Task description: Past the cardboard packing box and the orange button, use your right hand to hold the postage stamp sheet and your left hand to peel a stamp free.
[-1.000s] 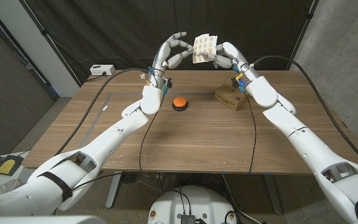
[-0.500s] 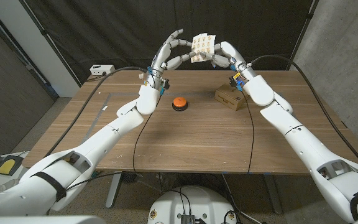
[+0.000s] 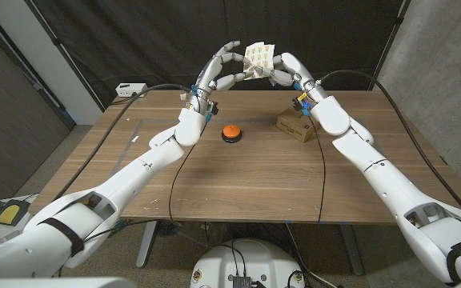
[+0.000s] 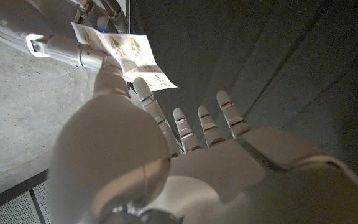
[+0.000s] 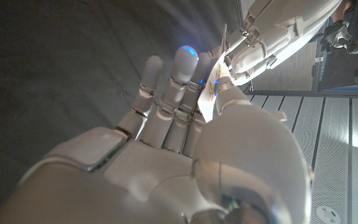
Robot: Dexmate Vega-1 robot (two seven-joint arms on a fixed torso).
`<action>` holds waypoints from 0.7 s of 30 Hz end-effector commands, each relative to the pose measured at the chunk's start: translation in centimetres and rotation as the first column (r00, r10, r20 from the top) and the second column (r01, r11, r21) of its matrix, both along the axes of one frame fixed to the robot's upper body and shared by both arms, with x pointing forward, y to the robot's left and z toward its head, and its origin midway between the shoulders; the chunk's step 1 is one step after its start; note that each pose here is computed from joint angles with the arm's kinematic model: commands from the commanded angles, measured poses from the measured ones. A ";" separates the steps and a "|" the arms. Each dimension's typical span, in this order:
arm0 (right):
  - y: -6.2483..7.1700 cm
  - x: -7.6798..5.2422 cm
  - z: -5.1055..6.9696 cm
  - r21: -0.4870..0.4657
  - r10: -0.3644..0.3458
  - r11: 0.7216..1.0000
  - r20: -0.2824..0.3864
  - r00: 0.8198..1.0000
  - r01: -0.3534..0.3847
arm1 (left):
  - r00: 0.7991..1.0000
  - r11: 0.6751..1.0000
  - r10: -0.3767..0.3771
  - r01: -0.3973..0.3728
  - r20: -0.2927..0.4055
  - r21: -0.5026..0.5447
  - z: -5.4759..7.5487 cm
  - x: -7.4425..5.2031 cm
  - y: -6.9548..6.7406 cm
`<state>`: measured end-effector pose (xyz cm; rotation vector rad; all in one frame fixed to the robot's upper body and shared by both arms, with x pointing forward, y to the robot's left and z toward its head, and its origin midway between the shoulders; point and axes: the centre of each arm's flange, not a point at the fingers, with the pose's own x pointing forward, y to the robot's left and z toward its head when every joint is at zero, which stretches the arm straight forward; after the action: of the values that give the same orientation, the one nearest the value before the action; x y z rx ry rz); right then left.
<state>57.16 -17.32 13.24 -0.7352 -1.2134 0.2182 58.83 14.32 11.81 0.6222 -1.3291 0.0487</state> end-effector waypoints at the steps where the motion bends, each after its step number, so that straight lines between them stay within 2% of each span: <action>1: 0.3 -0.2 0.1 -0.018 0.027 0.999 0.011 1.000 -0.027 | 1.000 0.996 0.007 -0.007 0.001 -0.086 -0.2 0.7 -0.1; 11: 0.2 -0.3 0.2 -0.024 0.028 0.999 0.025 0.999 -0.028 | 1.000 0.992 -0.001 0.000 -0.001 -0.126 -0.1 1.1 -0.7; 16: 0.0 -0.2 0.2 -0.017 0.022 1.000 0.019 1.000 -0.022 | 1.000 0.996 0.006 -0.005 0.015 -0.088 -0.1 1.0 -1.0; 18: -0.1 0.0 0.2 -0.006 0.021 1.000 0.014 1.000 -0.021 | 1.000 0.999 0.015 -0.014 0.019 -0.031 0.0 0.9 -1.1; 21: -0.2 0.2 0.2 -0.001 0.018 1.000 0.012 1.000 -0.018 | 1.000 0.999 0.017 -0.016 0.020 -0.033 -0.1 0.8 -1.2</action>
<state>57.00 -17.17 13.36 -0.7406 -1.2385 0.2436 59.75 13.56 11.74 0.5565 -1.3242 0.1114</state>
